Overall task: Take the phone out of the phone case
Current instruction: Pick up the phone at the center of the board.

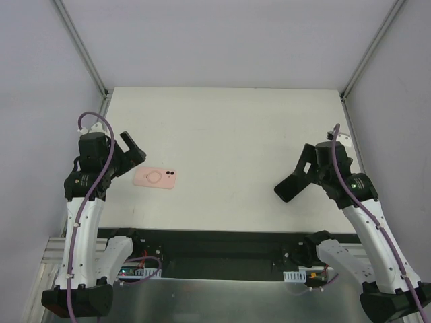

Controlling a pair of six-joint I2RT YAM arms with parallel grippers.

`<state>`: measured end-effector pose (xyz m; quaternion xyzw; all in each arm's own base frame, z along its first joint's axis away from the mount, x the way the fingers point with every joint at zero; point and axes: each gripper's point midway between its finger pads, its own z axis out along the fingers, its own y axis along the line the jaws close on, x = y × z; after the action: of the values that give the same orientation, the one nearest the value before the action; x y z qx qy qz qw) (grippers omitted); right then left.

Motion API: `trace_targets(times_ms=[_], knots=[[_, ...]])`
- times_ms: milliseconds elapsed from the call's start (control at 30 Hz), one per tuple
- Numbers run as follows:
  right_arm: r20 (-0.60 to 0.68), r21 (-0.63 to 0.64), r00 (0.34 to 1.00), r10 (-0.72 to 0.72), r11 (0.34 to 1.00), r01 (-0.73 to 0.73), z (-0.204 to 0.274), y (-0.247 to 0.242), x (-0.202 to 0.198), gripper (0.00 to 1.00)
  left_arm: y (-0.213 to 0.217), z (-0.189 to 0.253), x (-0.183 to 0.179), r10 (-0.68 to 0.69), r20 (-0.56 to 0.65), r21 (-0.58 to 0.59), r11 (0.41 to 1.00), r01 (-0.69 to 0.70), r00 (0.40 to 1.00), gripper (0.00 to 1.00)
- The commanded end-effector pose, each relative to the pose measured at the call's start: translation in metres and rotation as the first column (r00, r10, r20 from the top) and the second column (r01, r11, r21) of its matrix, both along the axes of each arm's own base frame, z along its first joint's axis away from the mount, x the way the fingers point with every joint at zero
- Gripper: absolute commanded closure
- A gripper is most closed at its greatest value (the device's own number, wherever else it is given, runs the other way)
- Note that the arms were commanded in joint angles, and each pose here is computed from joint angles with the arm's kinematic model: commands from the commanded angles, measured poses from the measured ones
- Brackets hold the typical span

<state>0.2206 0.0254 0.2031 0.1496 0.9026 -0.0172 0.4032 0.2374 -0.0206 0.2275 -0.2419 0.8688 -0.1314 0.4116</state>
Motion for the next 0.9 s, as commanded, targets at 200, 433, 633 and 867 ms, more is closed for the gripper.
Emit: trace_targets(times_ms=[200,433,633,867], knots=[[0.002,0.003,0.999,-0.036,0.999,0.036,-0.001,-0.006,-0.008,0.04,-0.024,0.010,0.003,-0.152,0.037,-0.045,0.987,0.153,0.988,0.01],[-0.101,0.041,0.991,-0.086,0.995,0.091,-0.034,0.004,-0.003,0.04,-0.056,0.003,0.004,-0.280,0.021,-0.141,0.950,0.280,0.960,0.01],[-0.235,0.059,0.953,-0.193,0.975,0.212,-0.073,0.015,0.011,0.04,-0.082,-0.022,-0.001,-0.363,-0.070,-0.100,0.929,0.355,0.929,0.01],[-0.400,0.126,0.866,-0.299,0.918,0.376,-0.127,0.024,0.030,0.04,-0.085,-0.029,-0.004,-0.376,-0.090,-0.093,0.925,0.368,0.922,0.01]])
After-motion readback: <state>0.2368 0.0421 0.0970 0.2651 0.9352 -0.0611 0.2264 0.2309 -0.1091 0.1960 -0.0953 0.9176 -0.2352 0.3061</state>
